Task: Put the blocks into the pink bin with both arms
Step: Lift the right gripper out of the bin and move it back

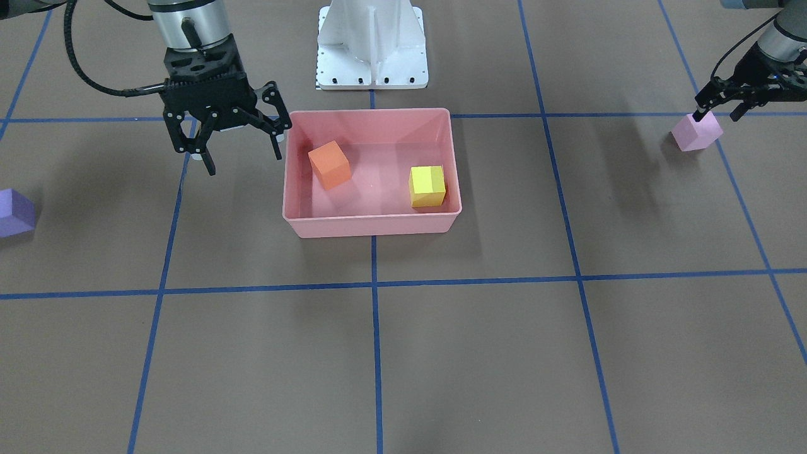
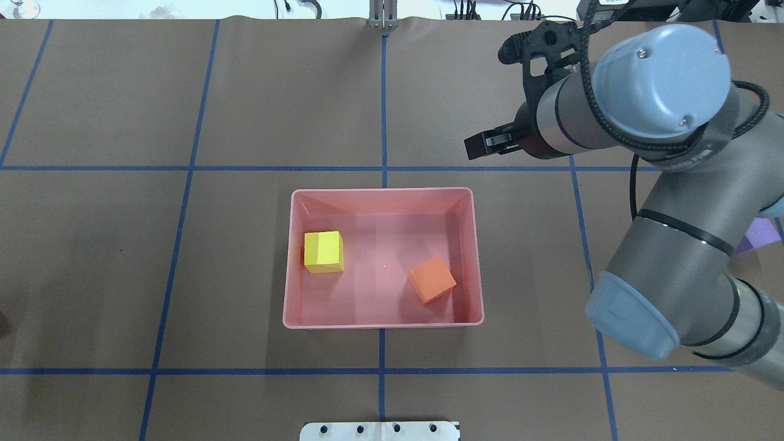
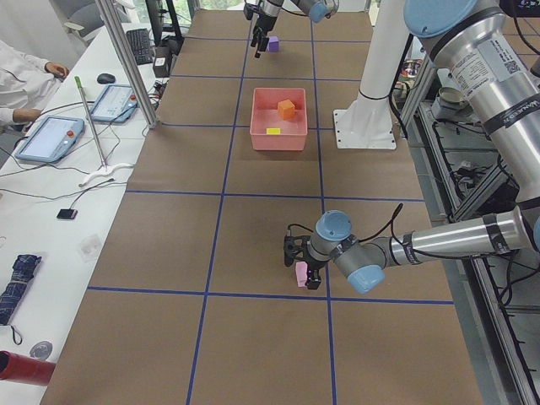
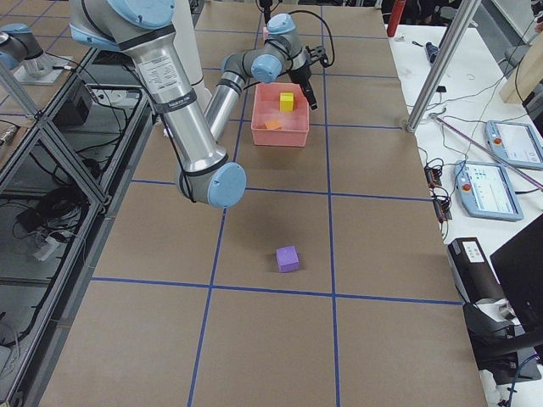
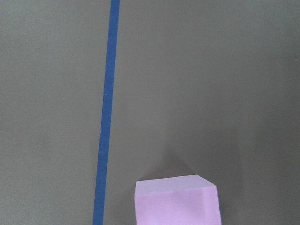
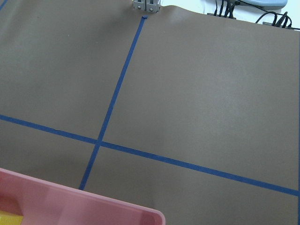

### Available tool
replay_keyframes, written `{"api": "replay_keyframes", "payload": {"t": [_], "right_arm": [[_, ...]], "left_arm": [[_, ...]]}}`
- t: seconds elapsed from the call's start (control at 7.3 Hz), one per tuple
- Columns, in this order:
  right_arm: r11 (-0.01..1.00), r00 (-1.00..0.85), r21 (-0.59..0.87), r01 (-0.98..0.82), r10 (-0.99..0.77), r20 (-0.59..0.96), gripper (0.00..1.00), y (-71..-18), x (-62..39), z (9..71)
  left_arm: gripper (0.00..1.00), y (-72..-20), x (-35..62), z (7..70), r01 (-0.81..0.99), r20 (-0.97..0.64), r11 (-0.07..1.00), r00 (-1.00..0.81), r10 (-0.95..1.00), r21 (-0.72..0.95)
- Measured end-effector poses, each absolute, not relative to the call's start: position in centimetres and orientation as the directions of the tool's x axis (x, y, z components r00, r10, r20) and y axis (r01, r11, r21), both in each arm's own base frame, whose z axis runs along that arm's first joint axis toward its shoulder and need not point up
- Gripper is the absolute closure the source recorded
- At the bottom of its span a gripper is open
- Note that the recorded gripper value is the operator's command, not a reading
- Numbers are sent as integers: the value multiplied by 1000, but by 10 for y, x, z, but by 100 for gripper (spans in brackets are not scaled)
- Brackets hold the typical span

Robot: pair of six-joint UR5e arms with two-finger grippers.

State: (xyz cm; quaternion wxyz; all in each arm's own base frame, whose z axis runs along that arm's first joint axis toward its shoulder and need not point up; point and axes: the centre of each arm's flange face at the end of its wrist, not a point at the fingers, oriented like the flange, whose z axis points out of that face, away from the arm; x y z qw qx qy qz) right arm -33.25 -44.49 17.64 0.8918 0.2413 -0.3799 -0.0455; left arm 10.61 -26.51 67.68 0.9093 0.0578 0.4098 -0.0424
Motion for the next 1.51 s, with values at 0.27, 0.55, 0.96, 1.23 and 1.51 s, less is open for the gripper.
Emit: {"api": "replay_keyframes", "payload": {"t": [0.27,0.55,0.96,1.23,1.51], "right_arm": [[879,722,473,-57,-291,628,0,-457,-305,198],[882,731,472,-8,-317,605,0,-468,-278,222],[884,753,466,41,-334,567,0,-475,-257,253],[893,748,446,66,-340,569,0,-476,-245,269],[894,743,435,108,-363,562,0,-483,-209,295]], "left_arm": [[0,-264,112,678,111,-750,992,661,-24,66],[0,-265,123,683,90,-746,994,666,-13,63],[13,-271,141,695,61,-736,996,677,8,68],[90,-270,151,701,45,-715,994,698,37,95],[99,-271,158,695,35,-713,992,698,63,123]]}}
